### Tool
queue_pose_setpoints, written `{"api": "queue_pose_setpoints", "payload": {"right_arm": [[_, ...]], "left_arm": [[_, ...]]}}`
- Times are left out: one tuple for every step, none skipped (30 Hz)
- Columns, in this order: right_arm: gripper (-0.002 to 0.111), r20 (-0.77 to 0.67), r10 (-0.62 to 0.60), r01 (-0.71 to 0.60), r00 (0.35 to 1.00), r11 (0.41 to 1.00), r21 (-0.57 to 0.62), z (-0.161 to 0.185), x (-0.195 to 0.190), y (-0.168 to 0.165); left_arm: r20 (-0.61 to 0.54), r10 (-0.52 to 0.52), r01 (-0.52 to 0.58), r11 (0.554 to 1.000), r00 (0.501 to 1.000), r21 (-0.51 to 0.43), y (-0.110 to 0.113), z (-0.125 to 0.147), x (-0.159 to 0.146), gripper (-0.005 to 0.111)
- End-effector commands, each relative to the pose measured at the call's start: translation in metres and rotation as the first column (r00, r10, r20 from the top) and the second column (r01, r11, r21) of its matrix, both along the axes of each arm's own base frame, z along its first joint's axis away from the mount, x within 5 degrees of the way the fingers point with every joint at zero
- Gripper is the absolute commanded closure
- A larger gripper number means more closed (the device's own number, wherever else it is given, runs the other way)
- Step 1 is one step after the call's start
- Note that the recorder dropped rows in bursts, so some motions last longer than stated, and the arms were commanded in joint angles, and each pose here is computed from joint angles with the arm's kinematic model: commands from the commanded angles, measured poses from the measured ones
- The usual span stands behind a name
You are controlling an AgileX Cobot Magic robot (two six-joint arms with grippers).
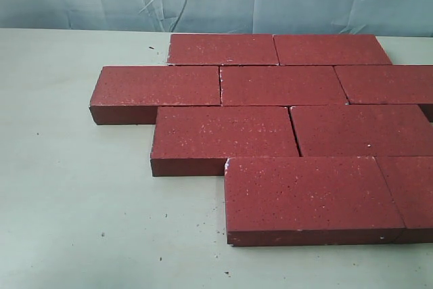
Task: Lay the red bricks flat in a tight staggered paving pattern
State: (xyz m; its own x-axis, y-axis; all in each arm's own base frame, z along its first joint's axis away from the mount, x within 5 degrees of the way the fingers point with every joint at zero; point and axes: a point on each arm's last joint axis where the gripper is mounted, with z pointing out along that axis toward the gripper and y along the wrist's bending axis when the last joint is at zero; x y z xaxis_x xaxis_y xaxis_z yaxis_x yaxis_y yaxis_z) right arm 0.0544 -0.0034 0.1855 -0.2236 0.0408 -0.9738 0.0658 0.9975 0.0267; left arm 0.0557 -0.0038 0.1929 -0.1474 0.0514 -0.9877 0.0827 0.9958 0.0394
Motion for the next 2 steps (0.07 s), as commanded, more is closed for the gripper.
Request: {"api": "queue_pose_setpoints", "payload": {"right_arm": [[0.109, 0.011, -0.003, 0.003, 1.000, 1.000, -0.003, 0.0002, -0.0002, -0.0002], [0.109, 0.011, -0.003, 0.003, 1.000, 1.000, -0.002, 0.0002, -0.0002, -0.0002]], "left_arm": [[0.008, 0.003, -0.003, 1.000, 1.000, -0.002, 0.0002, -0.0006, -0.0002, 0.107], [0.008, 0.003, -0.003, 1.000, 1.000, -0.002, 0.0002, -0.0006, -0.0002, 0.107]]}}
